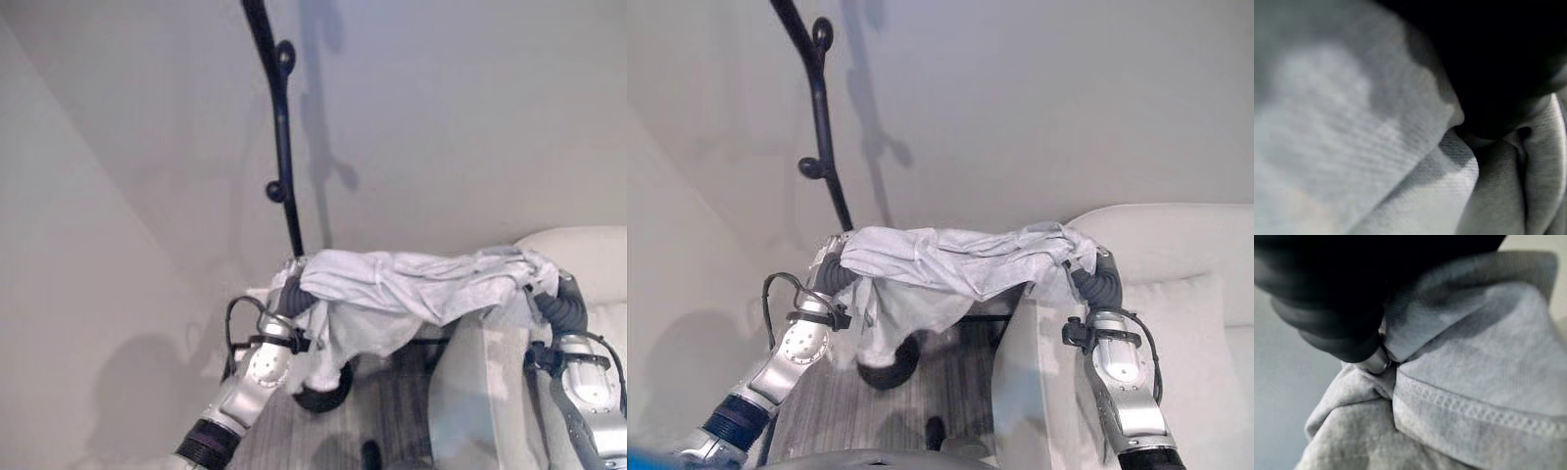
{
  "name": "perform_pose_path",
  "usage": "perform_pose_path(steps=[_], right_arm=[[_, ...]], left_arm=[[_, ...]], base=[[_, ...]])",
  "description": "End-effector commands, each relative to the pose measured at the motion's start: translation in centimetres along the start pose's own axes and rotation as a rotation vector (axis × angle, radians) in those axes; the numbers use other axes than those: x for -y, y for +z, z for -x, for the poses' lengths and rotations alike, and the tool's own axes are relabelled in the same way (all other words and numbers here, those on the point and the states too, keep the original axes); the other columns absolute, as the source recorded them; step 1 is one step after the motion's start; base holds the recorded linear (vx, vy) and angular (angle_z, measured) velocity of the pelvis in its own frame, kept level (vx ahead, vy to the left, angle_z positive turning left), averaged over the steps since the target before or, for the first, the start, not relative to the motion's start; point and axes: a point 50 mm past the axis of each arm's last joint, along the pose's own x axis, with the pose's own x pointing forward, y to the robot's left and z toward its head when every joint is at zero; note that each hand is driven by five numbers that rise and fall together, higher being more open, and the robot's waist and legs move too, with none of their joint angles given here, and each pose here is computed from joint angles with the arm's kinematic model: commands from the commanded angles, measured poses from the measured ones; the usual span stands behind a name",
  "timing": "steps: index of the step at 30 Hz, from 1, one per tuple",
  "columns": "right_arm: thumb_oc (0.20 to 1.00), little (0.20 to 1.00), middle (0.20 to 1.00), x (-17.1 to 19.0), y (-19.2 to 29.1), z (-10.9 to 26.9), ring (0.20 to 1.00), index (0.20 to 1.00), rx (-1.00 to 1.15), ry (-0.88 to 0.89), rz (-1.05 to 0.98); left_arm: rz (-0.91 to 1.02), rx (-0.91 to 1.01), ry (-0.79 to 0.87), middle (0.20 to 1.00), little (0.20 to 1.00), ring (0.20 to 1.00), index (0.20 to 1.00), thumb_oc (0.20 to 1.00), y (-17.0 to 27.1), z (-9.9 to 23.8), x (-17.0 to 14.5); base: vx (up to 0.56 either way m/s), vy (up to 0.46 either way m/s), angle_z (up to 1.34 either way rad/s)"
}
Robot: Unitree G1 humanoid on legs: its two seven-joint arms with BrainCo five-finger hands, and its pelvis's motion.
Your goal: Hang the clothes on the sofa on the clothes rack.
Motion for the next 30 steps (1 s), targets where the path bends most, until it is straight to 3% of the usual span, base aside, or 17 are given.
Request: perform_pose_path(steps=[1, 6, 11, 15, 30], right_arm=[[0.200, 0.200, 0.200, 1.5, 2.9, -0.8, 0.200, 0.200, 0.155, -0.039, 0.006], [0.200, 0.200, 0.200, 1.7, 3.4, -0.8, 0.200, 0.200, 0.181, -0.046, 0.059], [0.200, 0.200, 0.200, 2.9, 6.8, -1.2, 0.200, 0.200, 0.382, -0.135, 0.261], [0.200, 0.200, 0.200, 2.0, 7.3, -0.1, 0.200, 0.200, 0.429, -0.070, 0.369], [0.200, 0.200, 0.200, 0.7, 7.2, 1.5, 0.200, 0.200, 0.400, 0.118, 0.489]], left_arm=[[0.058, 0.119, 0.025, 0.200, 0.200, 0.200, 0.200, 0.200, 2.0, -0.9, -1.0], [-0.001, 0.129, 0.061, 0.200, 0.200, 0.200, 0.200, 0.200, 1.8, -0.6, -1.9], [-0.264, 0.293, 0.456, 0.200, 0.200, 0.200, 0.200, 0.200, 3.4, -3.1, -7.3], [-0.445, 0.312, 0.570, 0.200, 0.200, 0.200, 0.200, 0.200, 3.0, -2.5, -9.1], [-0.567, 0.230, 0.505, 0.200, 0.200, 0.200, 0.200, 0.200, 1.2, 0.3, -9.9]], base=[[0.09, -0.152, -0.01], [0.13, -0.149, -0.08], [0.12, 0.152, -0.05], [0.15, 0.111, -0.27], [0.05, 0.036, -0.02]])
